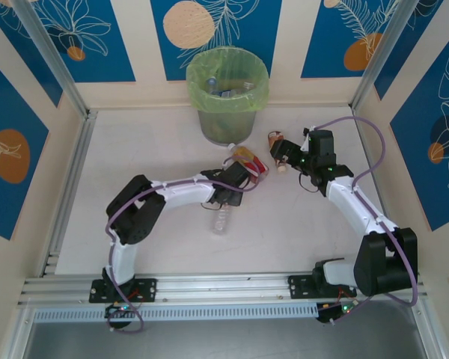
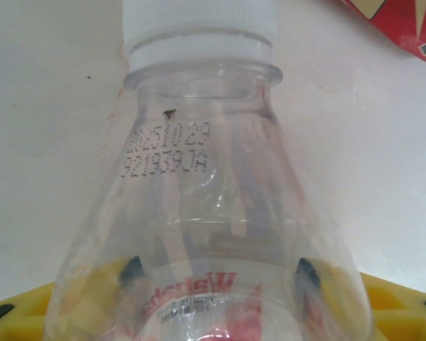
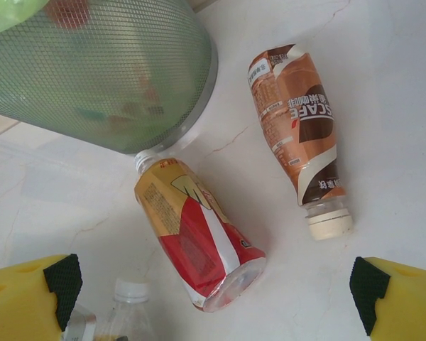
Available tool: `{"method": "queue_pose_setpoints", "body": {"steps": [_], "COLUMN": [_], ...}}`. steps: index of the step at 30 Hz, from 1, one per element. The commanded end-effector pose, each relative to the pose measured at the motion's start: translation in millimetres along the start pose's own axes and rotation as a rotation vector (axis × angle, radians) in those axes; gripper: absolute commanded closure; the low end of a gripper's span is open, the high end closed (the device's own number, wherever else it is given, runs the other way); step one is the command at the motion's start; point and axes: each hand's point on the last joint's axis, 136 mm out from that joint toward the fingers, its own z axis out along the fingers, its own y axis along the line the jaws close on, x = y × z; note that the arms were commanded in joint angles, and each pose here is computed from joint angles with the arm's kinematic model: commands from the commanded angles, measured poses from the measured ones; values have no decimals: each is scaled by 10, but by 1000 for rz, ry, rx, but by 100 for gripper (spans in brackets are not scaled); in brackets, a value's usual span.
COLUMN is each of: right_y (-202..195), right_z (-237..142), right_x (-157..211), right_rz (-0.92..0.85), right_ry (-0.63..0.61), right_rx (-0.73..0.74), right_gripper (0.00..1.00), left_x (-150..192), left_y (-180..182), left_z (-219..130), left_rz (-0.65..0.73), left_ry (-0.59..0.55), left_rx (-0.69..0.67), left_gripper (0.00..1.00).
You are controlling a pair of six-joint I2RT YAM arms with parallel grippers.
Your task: Put the plastic bottles in the bin
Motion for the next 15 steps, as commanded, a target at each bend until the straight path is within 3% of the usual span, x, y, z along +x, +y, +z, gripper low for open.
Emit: {"method": "queue_pose_setpoints", "body": {"steps": [1,8,15], "right_y": [115,139,132], "right_z": [-61,-93,-101], "right_x": [-152,-179,-174], "right_rz": [-3,1,2], "right_ry": [-23,-30,-30], "right_rx": [-26,-32,-25], "right_gripper": [0,0,1], "left_x": [-231,-528,-951], "left_y": [41,224,426], "left_z": [-236,-578,-1042], "left_rz": [13,41,-19], "left_ry": [-70,-142,-248], "left_rx": [55,81,142], "left_gripper": [44,43,42]}}
